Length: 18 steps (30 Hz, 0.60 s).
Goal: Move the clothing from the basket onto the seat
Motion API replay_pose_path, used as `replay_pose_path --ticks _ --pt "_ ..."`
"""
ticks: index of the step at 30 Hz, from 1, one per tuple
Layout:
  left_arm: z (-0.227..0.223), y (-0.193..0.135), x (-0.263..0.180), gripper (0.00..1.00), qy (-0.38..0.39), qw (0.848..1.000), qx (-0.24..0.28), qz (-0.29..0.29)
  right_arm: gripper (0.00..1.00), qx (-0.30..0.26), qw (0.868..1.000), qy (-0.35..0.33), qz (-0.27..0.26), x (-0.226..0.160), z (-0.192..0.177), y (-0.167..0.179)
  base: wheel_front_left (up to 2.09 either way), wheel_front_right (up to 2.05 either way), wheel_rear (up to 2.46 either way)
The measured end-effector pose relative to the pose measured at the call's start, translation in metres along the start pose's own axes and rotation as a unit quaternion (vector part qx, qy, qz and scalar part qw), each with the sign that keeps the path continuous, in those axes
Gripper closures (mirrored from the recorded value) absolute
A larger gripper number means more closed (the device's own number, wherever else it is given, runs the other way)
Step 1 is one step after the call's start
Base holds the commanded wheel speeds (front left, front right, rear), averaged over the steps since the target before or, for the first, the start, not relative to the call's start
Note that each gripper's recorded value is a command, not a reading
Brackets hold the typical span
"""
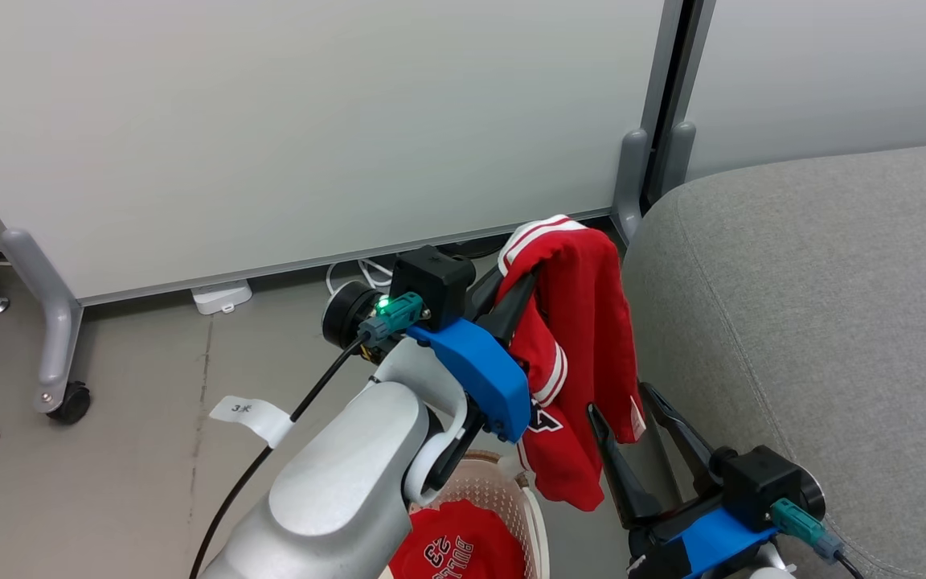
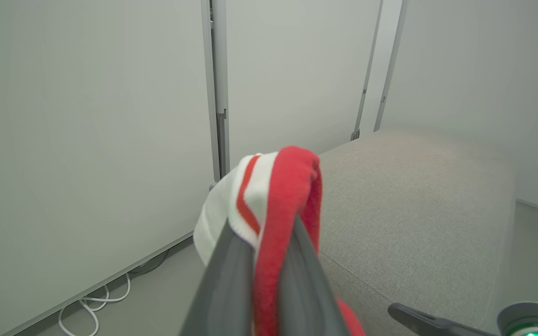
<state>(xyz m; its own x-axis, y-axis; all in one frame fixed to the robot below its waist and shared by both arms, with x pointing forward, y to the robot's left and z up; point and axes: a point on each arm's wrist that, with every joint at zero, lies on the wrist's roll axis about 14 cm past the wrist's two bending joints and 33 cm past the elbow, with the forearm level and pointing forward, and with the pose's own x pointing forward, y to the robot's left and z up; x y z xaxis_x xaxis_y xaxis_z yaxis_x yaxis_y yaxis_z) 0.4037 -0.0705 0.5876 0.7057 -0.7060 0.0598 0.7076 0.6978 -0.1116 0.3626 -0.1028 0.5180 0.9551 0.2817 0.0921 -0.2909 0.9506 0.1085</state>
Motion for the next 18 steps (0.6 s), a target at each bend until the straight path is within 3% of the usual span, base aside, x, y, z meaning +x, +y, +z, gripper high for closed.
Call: replay_pose_path --ticks 18 --pt "-0.005 -0.007 0.002 1.00 0.006 1.000 -0.009 -0.011 0.00 -0.022 0.999 0.033 0.018 0.018 -0.011 0.004 0.00 0.00 0.00"
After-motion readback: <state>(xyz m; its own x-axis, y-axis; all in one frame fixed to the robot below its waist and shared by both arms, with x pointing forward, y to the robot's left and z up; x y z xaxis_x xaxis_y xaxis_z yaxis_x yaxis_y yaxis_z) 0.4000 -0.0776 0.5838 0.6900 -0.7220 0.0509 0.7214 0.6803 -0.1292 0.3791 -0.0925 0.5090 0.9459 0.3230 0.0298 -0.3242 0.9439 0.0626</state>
